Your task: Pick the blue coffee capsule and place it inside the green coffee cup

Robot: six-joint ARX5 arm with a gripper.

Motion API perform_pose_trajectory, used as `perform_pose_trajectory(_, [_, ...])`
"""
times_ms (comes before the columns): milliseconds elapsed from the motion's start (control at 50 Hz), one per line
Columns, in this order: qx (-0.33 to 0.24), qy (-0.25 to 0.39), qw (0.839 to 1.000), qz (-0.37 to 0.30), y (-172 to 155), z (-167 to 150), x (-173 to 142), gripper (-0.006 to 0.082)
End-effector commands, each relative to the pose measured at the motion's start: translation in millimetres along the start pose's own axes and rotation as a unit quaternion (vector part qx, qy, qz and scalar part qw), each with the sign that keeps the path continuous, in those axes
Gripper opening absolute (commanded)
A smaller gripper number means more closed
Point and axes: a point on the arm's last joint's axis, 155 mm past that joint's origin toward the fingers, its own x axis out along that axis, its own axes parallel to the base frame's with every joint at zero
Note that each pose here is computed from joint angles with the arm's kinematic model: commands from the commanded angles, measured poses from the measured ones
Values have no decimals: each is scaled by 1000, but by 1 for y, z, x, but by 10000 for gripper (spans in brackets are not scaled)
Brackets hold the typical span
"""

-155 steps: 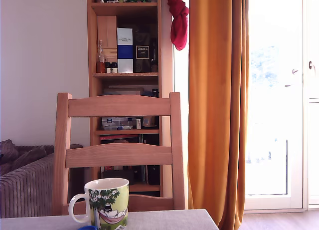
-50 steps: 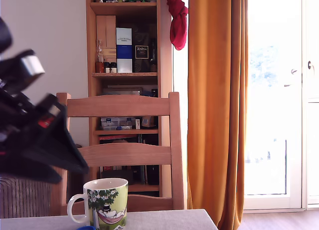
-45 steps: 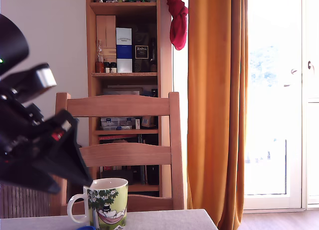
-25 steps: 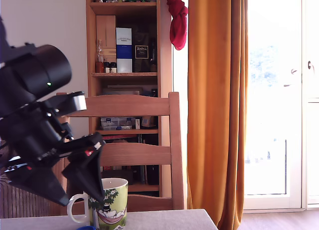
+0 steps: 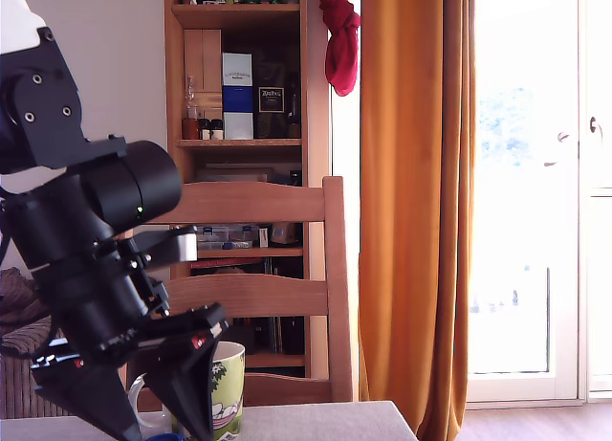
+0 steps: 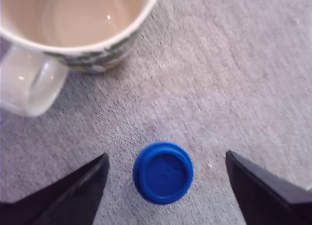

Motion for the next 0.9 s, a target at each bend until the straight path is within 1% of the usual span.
perform_pose_trajectory(0, [-3,5,1000,6,-1,-1,8,700])
perform_pose_trajectory(160, [-4,17,1000,15,-3,-7,19,700])
perform_pose_trajectory(280, [-14,10,999,35,0,-6,21,697])
perform_pose_trajectory(320, [-18,8,999,41,1,-5,22,683])
perform_pose_trajectory(340, [-20,8,999,42,1,-5,22,668])
perform_pose_trajectory(400, [-31,7,998,46,2,-5,22,584])
perform_pose_trajectory(520, [-57,7,997,45,2,-6,22,329])
perform_pose_trajectory(560, [-62,7,997,41,0,-6,22,269])
perform_pose_trajectory(600, [-72,6,997,39,0,-5,22,234])
perform_pose_trajectory(700, [-85,7,996,36,-2,-6,22,215])
perform_pose_trajectory(820, [-95,7,995,37,-1,-6,22,130])
perform_pose_trajectory(880, [-100,6,994,36,-1,-6,22,126])
